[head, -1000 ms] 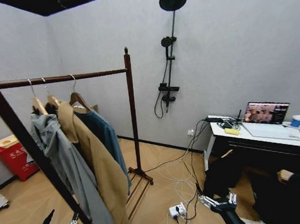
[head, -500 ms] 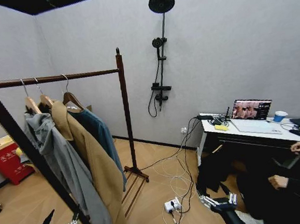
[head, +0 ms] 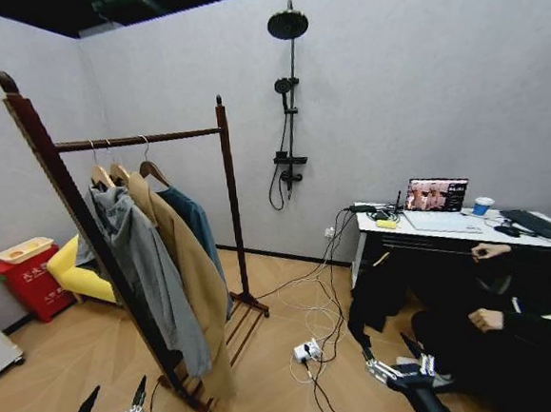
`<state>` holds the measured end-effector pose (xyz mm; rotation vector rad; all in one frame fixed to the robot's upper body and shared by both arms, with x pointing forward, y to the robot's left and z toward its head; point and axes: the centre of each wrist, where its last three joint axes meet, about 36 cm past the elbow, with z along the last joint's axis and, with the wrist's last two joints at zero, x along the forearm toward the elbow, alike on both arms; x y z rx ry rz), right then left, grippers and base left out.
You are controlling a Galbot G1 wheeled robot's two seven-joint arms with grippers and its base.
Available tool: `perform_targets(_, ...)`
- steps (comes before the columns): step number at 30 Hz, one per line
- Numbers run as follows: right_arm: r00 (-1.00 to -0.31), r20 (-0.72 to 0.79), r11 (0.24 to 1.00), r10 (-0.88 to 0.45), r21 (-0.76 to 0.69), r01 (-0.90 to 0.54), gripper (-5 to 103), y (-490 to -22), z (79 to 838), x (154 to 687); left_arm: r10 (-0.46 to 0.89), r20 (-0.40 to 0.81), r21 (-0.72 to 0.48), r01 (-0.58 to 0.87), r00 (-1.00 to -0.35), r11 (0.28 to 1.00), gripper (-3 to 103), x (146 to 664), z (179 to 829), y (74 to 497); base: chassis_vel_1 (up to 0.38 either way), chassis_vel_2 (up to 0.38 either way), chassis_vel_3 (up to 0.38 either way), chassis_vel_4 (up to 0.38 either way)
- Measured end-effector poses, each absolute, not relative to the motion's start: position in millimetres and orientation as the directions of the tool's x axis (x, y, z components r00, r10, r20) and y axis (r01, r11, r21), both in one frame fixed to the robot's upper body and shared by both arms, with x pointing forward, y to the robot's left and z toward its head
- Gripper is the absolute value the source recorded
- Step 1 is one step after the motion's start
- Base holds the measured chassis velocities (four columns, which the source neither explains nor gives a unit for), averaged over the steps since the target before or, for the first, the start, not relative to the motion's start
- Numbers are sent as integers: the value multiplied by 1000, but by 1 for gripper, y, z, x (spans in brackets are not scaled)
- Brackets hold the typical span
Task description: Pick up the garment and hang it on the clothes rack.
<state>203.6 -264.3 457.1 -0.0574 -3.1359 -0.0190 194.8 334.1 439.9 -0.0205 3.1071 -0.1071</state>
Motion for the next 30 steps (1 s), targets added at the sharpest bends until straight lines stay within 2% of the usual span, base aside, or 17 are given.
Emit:
perform_targets(11,-999,5,999,36,12,36,100,-264,457,204,-14,-32,-69,-12,-999,998,100,195,440,334,-79,-22,6,-78)
perform_targets(30,-999,5,999,36,12,36,100,-264,457,204,-14,-32,-69,-12,-999,998,100,195,440,334,-91,-114,-113,-103)
